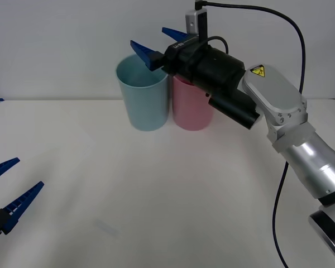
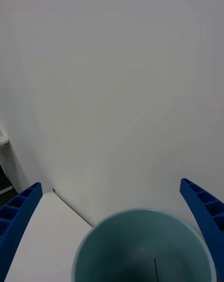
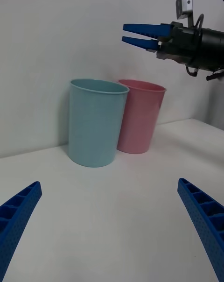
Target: Grasp the object on the table and drop it into the matching bin: aluminum can to the light blue bin, PET bottle to the pink bin.
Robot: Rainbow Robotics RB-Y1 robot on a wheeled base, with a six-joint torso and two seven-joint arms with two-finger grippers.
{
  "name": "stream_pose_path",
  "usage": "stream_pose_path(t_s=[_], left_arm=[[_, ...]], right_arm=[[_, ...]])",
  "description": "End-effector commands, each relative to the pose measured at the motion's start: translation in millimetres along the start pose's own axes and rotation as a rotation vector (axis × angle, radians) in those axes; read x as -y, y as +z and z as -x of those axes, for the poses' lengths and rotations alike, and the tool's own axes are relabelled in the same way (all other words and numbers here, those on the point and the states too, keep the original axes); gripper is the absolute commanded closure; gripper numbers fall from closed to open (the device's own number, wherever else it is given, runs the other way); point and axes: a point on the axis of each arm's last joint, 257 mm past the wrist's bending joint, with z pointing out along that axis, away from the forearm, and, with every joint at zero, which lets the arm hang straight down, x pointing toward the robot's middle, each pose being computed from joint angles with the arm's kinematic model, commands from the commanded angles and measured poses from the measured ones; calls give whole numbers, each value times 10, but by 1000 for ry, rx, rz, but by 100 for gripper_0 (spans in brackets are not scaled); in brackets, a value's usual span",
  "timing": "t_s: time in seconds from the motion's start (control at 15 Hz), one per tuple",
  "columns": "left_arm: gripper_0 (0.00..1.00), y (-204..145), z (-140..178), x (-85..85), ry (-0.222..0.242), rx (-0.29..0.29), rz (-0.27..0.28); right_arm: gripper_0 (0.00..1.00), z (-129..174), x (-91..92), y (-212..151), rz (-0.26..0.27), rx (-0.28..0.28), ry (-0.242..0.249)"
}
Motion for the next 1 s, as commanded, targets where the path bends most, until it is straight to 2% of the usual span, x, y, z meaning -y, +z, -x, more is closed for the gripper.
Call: stream_pose_path(t_s=[0.07, 0.47, 0.73, 1.0], left_arm=[[0, 0, 0, 0, 0, 0, 0], [0, 0, 0, 0, 0, 0, 0], [0, 0, 0, 0, 0, 0, 0], [0, 0, 0, 0, 0, 0, 0]], right_arm=[[0, -9, -69, -285, 19, 7, -23], [0, -127, -212, -1189, 33, -5, -74], [0, -293, -285, -1876, 67, -58, -91], [0, -437, -309, -2475, 49, -106, -92]])
